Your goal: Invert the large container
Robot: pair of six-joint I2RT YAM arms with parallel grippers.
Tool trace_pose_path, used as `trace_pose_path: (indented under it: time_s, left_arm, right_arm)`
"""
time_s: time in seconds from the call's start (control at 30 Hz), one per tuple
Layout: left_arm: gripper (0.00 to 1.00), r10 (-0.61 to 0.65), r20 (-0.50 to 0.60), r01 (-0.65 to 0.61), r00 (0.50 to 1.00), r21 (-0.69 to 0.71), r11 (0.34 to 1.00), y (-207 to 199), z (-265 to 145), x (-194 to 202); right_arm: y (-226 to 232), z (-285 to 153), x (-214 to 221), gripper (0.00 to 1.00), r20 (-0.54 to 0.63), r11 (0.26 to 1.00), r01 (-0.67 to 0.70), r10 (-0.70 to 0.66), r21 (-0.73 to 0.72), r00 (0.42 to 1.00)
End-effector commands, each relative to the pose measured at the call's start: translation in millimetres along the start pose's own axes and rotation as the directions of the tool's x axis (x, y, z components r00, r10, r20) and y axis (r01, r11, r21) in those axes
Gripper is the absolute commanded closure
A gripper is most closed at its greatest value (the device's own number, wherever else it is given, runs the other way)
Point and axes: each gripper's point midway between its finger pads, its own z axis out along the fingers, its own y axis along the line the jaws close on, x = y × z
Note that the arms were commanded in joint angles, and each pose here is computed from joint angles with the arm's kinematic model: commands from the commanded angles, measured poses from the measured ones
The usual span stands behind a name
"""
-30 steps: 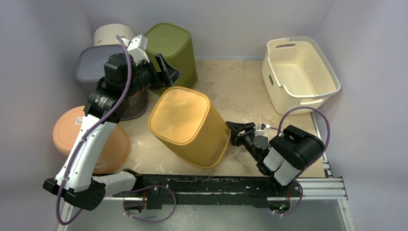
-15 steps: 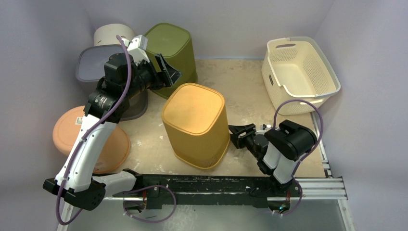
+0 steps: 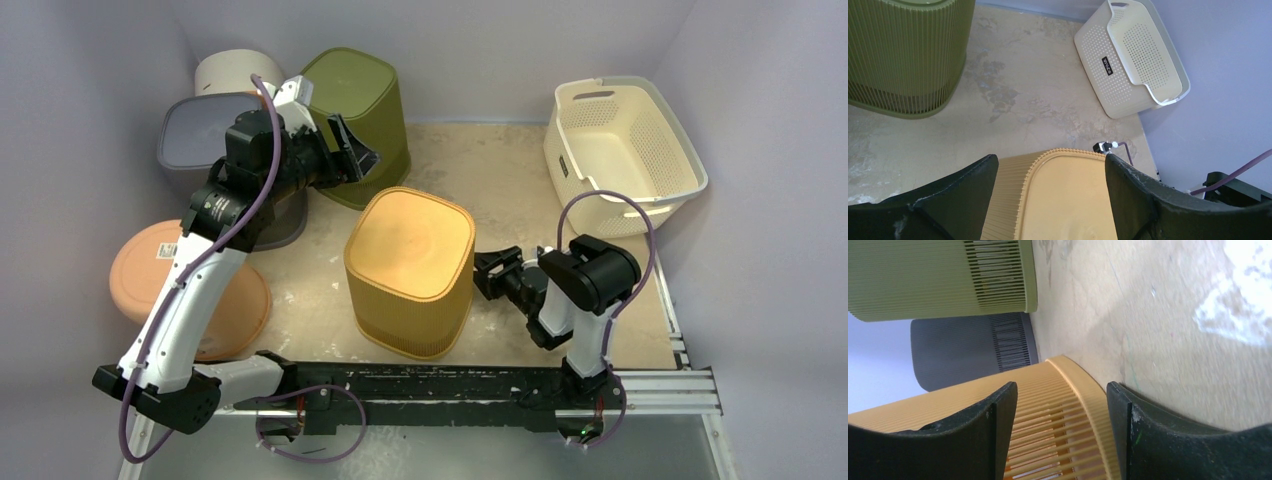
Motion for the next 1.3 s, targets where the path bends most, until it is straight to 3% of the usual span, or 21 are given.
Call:
trace_pose_path:
  time_s: [0.0,0.2,0.33,0.43,0.5,0.6,0.67,0.8,0.97,1.1,1.27]
  left_arm:
    - [0.24,0.007,0.036,-0.008,0.999,0.048,0.999,-14,-6,-13]
    - [0.24,0.005,0.051,-0.008,0.999,0.06,0.998,-18,-6,-18]
    - [0.24,0.005,0.065,-0.01,0.998,0.067,0.998,-22,-6,-24]
    - [0.24,-0.005,0.08,-0.001,0.997,0.081,0.997,-26,-7,-29]
    - [0.24,-0.015,0.09,0.007,0.996,0.092,0.996,-30,-8,-33]
    - [0.24,-0.022,0.089,0.013,0.996,0.099,0.995,-33,-8,-35]
    - [0.24,-0.013,0.084,0.005,0.996,0.092,0.996,-32,-8,-36]
    - [0.24,0.012,0.066,-0.016,0.998,0.062,0.998,-28,-8,-36]
    - [0.24,0.046,0.028,-0.046,0.999,0.021,0.999,-19,-6,-28]
    - [0.24,0.061,0.004,-0.061,0.998,0.01,0.998,-15,-3,-23]
    - [0.24,0.055,-0.014,-0.055,0.998,0.021,0.998,-18,3,-23]
  right_arm:
    - [119,-11,-16,0.32,0.058,0.895,0.106,-0.089,-0.434,0.994]
    - [217,11,-33,0.31,0.119,0.777,0.289,-0.27,-0.559,0.956]
    - [276,46,-42,0.3,0.168,0.702,0.544,-0.533,-0.461,0.83]
    - [299,61,-56,0.29,0.176,0.676,0.626,-0.612,-0.39,0.771]
    - [306,66,-65,0.27,0.169,0.664,0.681,-0.667,-0.308,0.726]
    - [304,64,-91,0.15,0.184,0.623,0.773,-0.752,-0.115,0.633]
    - [294,53,-106,0.01,0.137,0.583,0.812,-0.807,0.032,0.574]
    - [267,13,-130,0.0,0.014,0.472,0.838,-0.873,0.273,0.487]
    - [240,-51,-128,0.0,-0.081,0.405,0.813,-0.875,0.419,0.478]
    - [210,-85,-100,0.0,-0.199,0.362,0.812,-0.848,0.459,0.491]
    - [158,-125,-49,0.0,-0.342,0.366,0.791,-0.754,0.49,0.561]
